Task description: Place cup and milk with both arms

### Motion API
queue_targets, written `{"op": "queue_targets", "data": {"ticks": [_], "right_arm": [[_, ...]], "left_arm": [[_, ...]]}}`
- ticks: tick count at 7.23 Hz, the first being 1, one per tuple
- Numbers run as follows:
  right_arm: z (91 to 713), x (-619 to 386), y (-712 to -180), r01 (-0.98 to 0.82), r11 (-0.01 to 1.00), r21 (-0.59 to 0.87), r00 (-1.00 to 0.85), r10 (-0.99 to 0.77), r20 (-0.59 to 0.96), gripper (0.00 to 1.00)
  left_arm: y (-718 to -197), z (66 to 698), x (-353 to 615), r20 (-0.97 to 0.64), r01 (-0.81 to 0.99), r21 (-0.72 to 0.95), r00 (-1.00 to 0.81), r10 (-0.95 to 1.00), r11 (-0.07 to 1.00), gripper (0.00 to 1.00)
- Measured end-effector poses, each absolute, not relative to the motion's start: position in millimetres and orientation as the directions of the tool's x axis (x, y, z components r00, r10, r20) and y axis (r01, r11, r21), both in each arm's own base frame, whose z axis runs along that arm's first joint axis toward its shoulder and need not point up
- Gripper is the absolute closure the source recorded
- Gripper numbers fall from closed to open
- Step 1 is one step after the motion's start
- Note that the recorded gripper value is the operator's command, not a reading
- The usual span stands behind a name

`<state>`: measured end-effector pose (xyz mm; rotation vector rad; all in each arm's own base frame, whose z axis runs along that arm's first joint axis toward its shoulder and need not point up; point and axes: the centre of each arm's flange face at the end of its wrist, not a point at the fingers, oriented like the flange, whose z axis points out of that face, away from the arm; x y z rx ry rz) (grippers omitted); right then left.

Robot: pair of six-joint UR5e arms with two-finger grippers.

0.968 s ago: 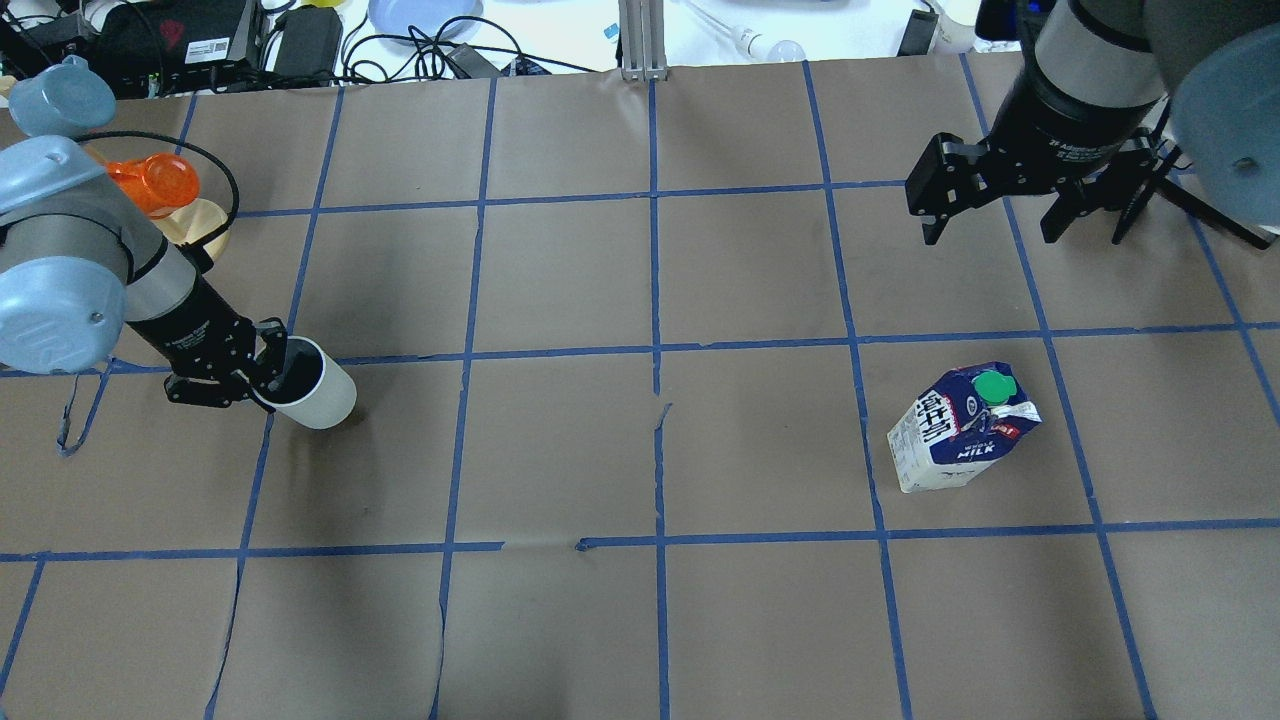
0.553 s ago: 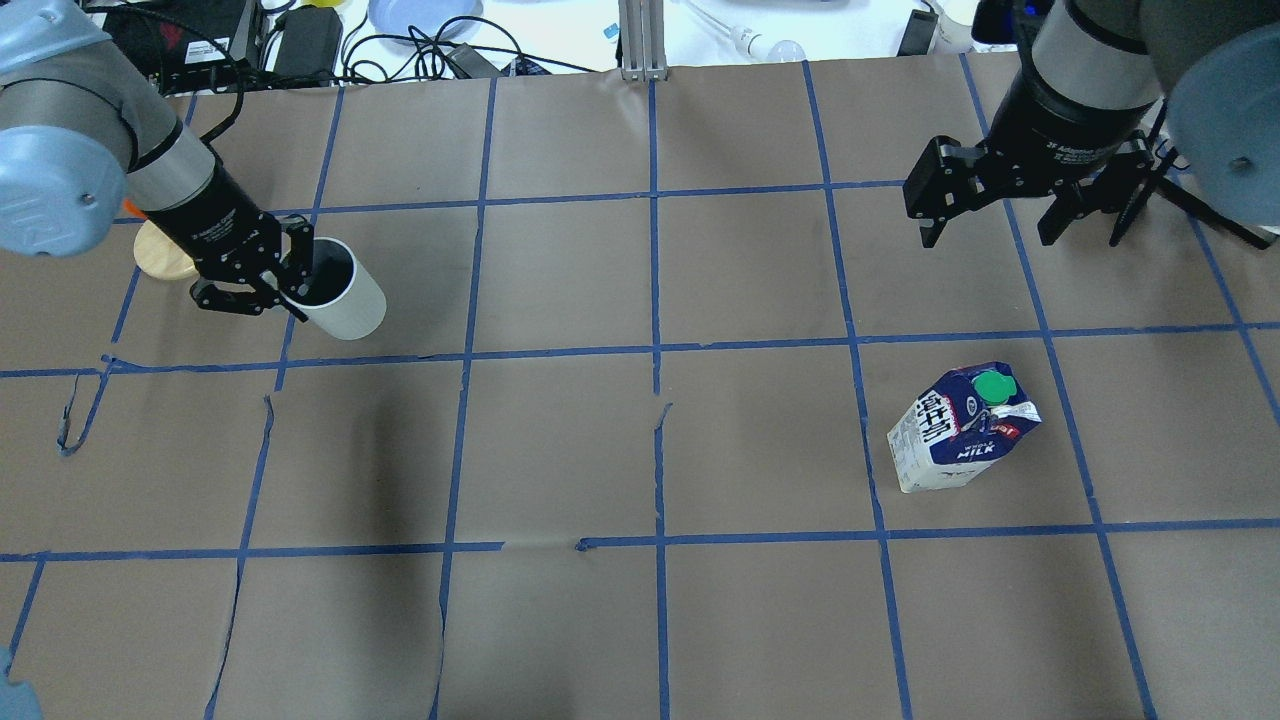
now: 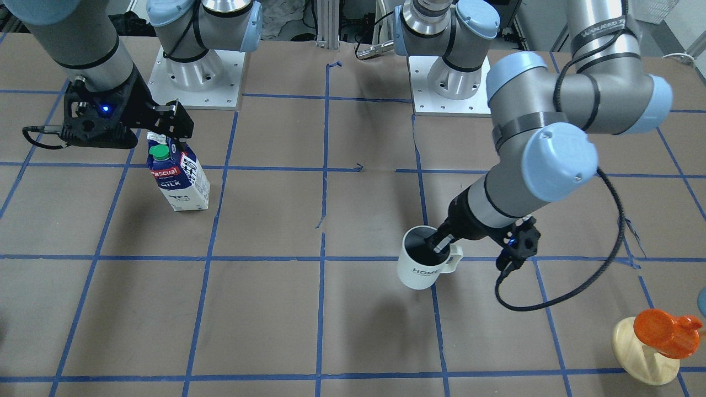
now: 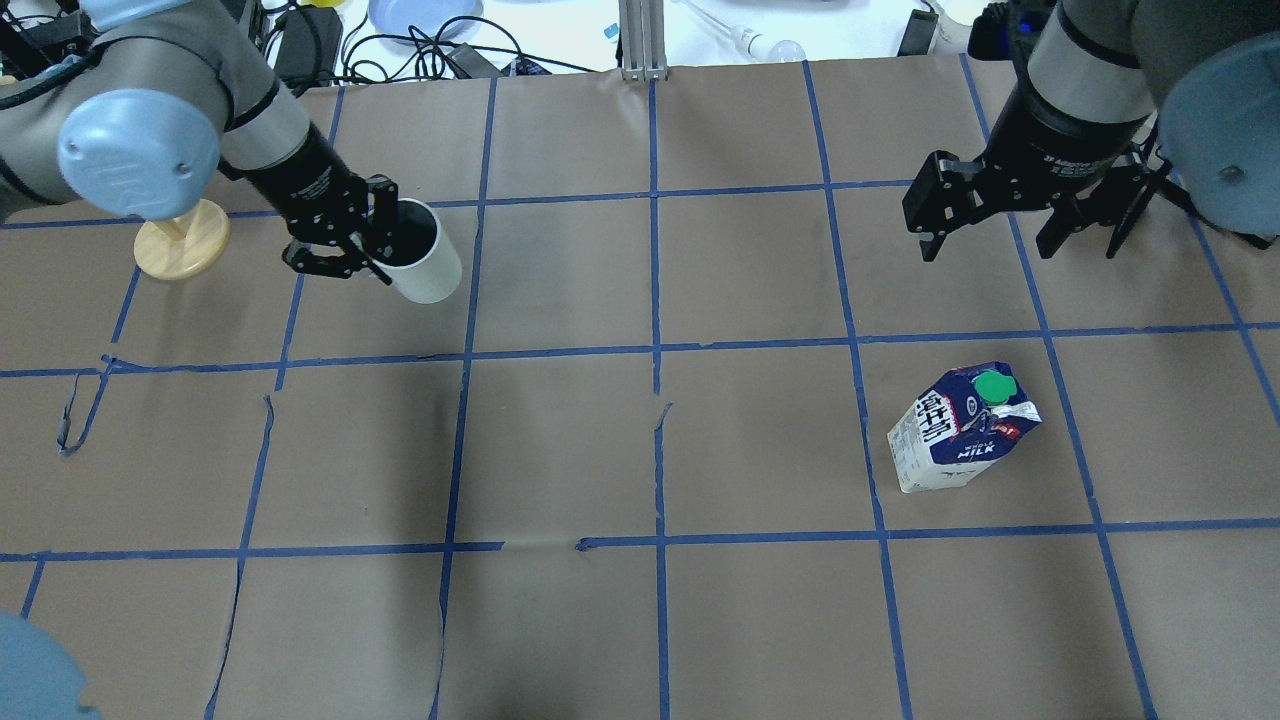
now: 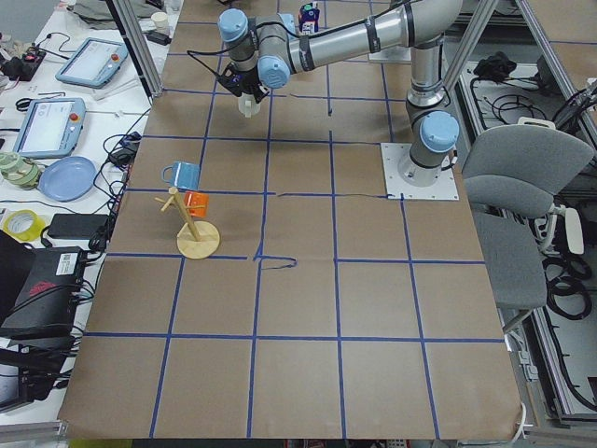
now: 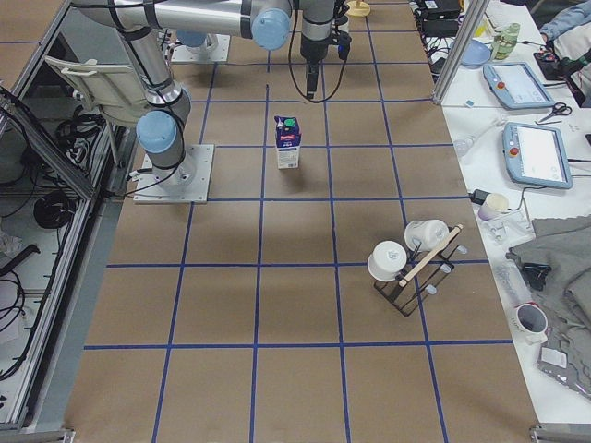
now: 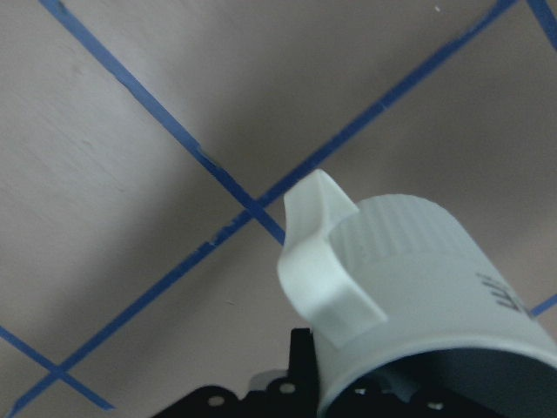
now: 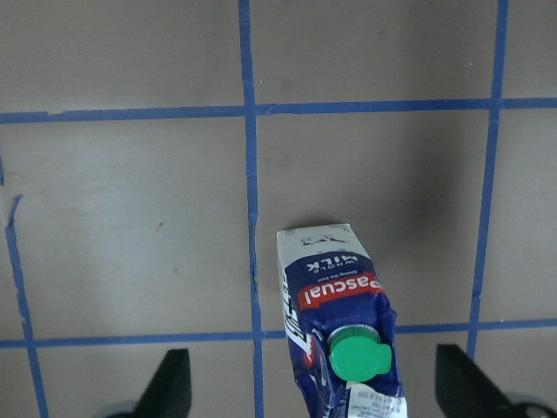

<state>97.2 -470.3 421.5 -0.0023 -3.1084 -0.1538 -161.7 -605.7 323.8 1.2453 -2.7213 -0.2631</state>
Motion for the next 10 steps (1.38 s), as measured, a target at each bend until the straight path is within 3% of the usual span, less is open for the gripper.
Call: {"op": "queue_targets", "data": {"ticks": [3, 5, 6, 7, 10], "right_arm": [[377, 73, -458, -0.084, 0.98, 0.179, -0.995, -0.094, 0.044, 0.0], [357, 60, -450, -0.079, 0.973, 0.218, -0.996, -0.087, 0.028, 0.08], [352, 59, -448, -0.076, 0.971, 0.227, -0.996, -0.083, 0.022, 0.13], [347, 59, -446, -0.072, 0.969, 0.236, -0.997, -0.076, 0.01, 0.21], [336, 62, -442, -0.066, 0.969, 0.239, -0.998, -0.063, -0.02, 0.69]], "left_arm": [[-609, 270, -261, 0.085, -0.762, 0.228, -0.605, -0.792, 0.607, 1.0], [-603, 246, -290, 0.066, -0.773, 0.249, -0.587, -0.807, 0.583, 1.0], [-598, 239, -302, 0.051, -0.778, 0.255, -0.582, -0.811, 0.574, 0.63], [-593, 235, -309, 0.04, -0.782, 0.259, -0.577, -0.815, 0.567, 0.03], [-593, 246, -313, 0.052, -0.796, 0.255, -0.556, -0.83, 0.549, 0.0]]}}
